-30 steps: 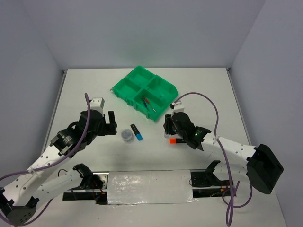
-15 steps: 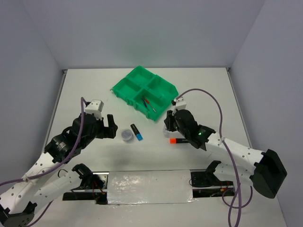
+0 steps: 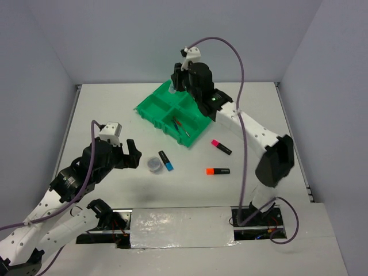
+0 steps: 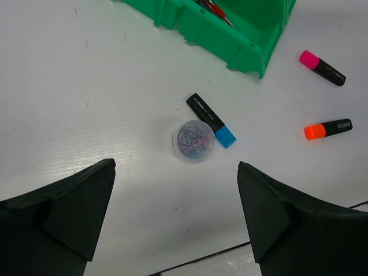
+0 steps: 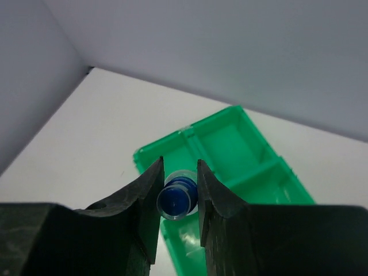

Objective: Sort the stationery into containers
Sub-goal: Pick up the stationery from the center of the board, then place the stationery in the storage box.

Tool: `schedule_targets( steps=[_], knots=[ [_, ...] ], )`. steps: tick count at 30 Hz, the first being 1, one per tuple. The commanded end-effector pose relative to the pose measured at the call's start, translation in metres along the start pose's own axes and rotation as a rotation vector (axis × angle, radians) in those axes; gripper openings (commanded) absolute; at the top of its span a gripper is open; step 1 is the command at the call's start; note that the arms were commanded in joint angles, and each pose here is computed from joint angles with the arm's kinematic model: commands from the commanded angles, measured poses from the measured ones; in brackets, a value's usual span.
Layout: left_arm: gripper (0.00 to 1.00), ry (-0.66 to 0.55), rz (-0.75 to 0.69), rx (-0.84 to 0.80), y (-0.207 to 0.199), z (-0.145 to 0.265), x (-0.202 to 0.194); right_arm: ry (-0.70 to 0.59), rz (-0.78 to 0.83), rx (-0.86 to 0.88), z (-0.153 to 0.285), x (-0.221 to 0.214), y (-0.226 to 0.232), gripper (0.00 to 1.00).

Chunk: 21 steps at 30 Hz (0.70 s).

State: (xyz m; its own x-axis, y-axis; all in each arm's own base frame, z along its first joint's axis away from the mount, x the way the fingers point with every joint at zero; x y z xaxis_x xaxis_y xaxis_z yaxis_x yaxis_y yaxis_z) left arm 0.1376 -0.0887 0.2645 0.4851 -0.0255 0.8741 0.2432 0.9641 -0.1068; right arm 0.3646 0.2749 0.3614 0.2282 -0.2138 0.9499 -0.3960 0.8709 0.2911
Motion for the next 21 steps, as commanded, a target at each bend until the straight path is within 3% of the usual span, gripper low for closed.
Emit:
schedule_targets(
  steps=[1,11,20,21],
  knots=[
    [0.99,-0.050,0.010,-0.042,-0.003,0.002,0.007,-0.052,0.048,-0.040,-0.049,0.017,-0.018,0.00],
    [0.99,-0.087,0.012,-0.080,-0.003,0.007,0.010,-0.018,0.103,0.044,-0.160,-0.041,-0.061,0.00],
    [0.99,-0.090,0.005,-0.109,-0.003,0.005,0.011,0.089,0.085,0.022,-0.186,-0.100,-0.083,0.00],
    [0.99,-0.091,0.002,-0.112,-0.003,0.005,0.011,0.108,0.084,0.017,-0.188,-0.108,-0.086,0.05]
  ],
)
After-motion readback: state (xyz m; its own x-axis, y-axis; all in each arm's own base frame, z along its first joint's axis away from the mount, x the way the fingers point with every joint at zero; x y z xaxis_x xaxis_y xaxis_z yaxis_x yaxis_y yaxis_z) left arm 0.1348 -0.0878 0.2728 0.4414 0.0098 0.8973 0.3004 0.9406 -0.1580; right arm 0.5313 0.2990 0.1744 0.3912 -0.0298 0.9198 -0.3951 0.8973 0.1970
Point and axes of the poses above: each gripper's point midway between its finger pads, its own z axis back along the fingers, its own y axis along the line the jaws close on, x = y × z, the point moved 8 cm from there along z, back along the fingers, and after that the axes turned 8 degrees about -z, right-handed, at the moved point
